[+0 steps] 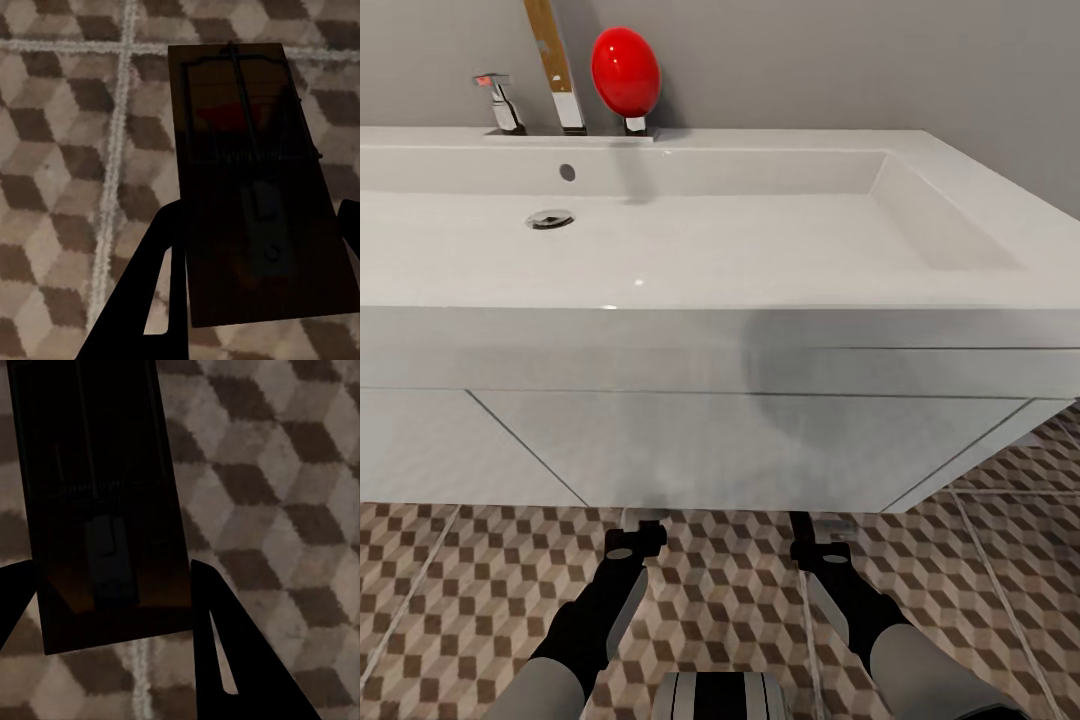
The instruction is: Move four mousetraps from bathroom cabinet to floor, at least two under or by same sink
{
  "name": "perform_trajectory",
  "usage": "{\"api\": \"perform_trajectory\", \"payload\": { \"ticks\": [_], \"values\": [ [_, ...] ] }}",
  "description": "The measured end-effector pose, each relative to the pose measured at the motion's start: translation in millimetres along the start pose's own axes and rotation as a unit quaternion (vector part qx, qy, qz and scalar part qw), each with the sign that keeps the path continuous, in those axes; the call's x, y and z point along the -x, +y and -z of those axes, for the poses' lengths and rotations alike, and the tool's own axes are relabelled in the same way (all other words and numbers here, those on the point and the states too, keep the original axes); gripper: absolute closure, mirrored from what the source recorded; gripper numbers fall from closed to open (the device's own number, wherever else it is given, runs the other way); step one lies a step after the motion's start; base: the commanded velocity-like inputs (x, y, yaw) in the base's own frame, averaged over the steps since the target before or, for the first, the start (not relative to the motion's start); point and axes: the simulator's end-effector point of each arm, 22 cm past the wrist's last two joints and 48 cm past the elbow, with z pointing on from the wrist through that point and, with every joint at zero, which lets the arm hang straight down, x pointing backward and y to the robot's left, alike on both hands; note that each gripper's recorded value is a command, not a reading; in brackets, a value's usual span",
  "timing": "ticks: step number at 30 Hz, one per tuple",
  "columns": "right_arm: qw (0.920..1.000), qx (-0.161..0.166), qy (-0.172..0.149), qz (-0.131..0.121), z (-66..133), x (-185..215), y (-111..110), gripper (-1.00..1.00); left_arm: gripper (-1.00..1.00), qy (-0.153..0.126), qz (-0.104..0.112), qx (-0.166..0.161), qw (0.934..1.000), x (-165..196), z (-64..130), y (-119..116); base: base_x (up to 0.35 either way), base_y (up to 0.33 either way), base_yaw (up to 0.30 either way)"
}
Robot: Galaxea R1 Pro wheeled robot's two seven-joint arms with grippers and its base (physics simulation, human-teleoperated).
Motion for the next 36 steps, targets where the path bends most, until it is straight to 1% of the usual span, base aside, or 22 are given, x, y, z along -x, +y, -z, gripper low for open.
{"api": "perform_trajectory", "payload": {
  "ticks": [21, 36],
  "values": [
    [1.0000, 0.000, -0.001, 0.000, 0.1, 1, 0, 1.00, 1.00, -0.001, 0.002, -0.001, 1.0000, 1, 0.6, -1, 0.000, 0.000, 0.000],
    [0.9997, 0.002, 0.024, 0.003, -18.0, -27, 5, 1.00, 1.00, 0.029, -0.001, 0.001, 0.9996, -31, -17.3, -3, 0.000, 0.000, 0.000]
  ]
}}
